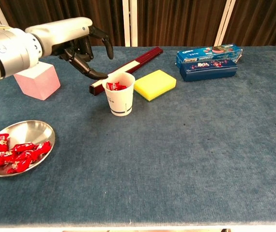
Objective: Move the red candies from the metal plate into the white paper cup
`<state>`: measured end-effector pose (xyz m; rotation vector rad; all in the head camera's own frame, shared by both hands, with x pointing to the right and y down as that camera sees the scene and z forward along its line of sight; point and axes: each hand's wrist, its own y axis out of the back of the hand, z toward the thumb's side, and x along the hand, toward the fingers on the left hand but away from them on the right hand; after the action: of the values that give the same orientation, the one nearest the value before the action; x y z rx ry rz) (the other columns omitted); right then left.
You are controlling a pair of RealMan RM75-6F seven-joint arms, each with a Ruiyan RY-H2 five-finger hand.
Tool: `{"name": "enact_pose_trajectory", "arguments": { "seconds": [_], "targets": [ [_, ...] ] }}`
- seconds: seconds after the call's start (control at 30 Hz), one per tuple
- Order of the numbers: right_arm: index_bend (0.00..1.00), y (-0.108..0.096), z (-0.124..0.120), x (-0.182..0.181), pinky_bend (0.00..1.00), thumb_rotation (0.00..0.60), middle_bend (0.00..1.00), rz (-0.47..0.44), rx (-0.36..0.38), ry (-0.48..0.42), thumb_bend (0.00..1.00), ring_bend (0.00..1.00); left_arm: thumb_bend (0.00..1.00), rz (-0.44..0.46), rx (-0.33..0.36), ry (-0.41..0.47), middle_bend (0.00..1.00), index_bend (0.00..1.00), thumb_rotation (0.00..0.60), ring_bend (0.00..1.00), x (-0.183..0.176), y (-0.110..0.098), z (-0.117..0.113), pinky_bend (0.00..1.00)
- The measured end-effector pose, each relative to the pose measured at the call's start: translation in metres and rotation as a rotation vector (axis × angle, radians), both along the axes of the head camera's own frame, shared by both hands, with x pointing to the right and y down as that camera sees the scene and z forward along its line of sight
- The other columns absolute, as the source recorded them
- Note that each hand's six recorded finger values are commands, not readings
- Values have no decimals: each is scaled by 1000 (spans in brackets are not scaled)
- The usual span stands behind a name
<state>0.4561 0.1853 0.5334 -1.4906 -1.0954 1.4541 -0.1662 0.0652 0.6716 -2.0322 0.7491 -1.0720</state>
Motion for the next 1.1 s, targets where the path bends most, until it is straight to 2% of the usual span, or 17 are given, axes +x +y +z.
{"name": "enact_pose_trajectory", "arguments": {
  "seconds": [0.13,0.27,0.4,0.6,0.77,0.9,1.1],
  "targets": [
    [0,0,0,1,0,600,0,-1,1,-1,16,0,192,-8,48,-17,992,410,535,923,-30,7,-16,888],
    [0,-2,1,-1,0,600,0,-10,1,-3,16,0,195,-25,67,-81,992,435,538,923,-75,26,-24,888],
    [0,-4,2,-4,0,600,0,-23,-1,-7,16,0,184,-49,14,-163,992,440,597,923,-118,58,-17,888],
    [0,-5,3,-9,0,600,0,-36,-3,-6,16,0,155,-73,-51,-269,992,442,600,922,-161,91,0,888],
    [0,-5,2,-10,0,600,0,-36,-2,-5,16,0,154,-58,-81,-331,983,441,600,919,-179,103,12,888],
    [0,-4,1,-9,0,600,0,-29,-1,-1,17,0,154,-4,-108,-375,980,441,600,910,-184,112,19,881],
    [0,-1,-1,-7,0,600,0,-21,3,3,16,0,155,45,-109,-385,979,441,600,906,-184,116,21,878]
  ]
}}
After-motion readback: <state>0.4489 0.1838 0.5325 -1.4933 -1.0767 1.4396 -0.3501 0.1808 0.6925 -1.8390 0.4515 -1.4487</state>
